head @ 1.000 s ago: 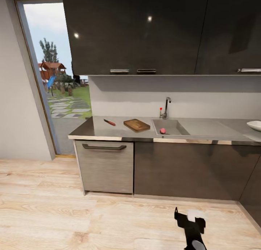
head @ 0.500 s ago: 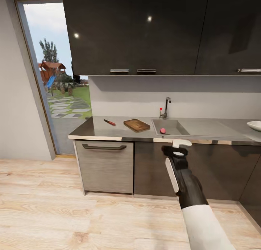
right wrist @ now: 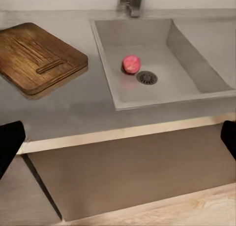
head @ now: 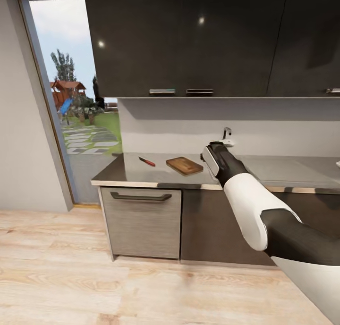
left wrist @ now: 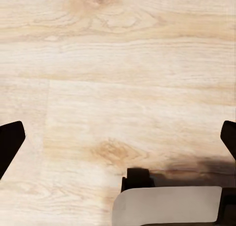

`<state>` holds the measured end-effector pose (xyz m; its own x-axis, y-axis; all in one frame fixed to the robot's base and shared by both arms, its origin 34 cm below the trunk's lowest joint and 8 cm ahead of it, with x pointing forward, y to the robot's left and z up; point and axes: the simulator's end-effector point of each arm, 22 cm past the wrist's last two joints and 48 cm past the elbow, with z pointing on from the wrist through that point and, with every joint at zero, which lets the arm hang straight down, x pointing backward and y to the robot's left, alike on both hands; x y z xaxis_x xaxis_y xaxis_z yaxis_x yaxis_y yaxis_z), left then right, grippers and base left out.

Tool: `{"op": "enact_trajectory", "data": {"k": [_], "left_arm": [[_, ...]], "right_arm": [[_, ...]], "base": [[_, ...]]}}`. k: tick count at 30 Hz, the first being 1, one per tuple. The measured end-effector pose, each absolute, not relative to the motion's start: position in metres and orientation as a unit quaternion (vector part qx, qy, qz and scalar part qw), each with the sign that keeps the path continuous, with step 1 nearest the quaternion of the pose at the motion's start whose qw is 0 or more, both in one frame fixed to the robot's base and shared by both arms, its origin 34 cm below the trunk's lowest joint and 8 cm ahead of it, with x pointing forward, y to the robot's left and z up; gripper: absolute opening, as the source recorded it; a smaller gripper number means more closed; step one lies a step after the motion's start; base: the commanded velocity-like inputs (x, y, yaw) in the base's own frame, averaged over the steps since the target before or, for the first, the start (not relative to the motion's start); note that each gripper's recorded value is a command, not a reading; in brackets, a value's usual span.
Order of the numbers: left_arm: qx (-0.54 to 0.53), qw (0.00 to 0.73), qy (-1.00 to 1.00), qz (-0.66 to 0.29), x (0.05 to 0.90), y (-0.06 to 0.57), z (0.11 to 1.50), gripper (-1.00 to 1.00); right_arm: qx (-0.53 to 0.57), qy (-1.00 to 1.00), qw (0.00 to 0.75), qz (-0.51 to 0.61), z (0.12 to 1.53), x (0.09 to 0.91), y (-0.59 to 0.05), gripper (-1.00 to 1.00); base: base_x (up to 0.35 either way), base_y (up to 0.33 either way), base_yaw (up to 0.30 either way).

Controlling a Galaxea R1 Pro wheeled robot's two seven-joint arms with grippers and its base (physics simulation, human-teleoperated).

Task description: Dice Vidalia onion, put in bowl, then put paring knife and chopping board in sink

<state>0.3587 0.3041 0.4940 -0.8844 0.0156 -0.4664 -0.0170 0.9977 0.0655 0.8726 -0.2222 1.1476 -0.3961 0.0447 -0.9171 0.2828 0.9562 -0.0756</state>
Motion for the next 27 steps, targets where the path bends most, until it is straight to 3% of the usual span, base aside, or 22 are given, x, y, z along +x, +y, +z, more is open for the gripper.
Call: {"op": "enact_trajectory", "data": {"k": [13, 27], "left_arm": [[0.000, 0.240, 0.970, 0.034, 0.358, 0.304, 0.494, 1.00], [0.000, 0.238, 0.971, 0.034, 0.357, 0.305, 0.493, 1.00]], "right_arm": [[0.111, 0.844, 0.520, -0.075, 1.127, 0.873, -0.213, 1.00], [0.135, 0.842, 0.515, -0.091, 1.098, 0.876, -0.244, 1.00]], "base": [[0.254, 0.185, 0.000], [0.317, 0.018, 0.000]]}}
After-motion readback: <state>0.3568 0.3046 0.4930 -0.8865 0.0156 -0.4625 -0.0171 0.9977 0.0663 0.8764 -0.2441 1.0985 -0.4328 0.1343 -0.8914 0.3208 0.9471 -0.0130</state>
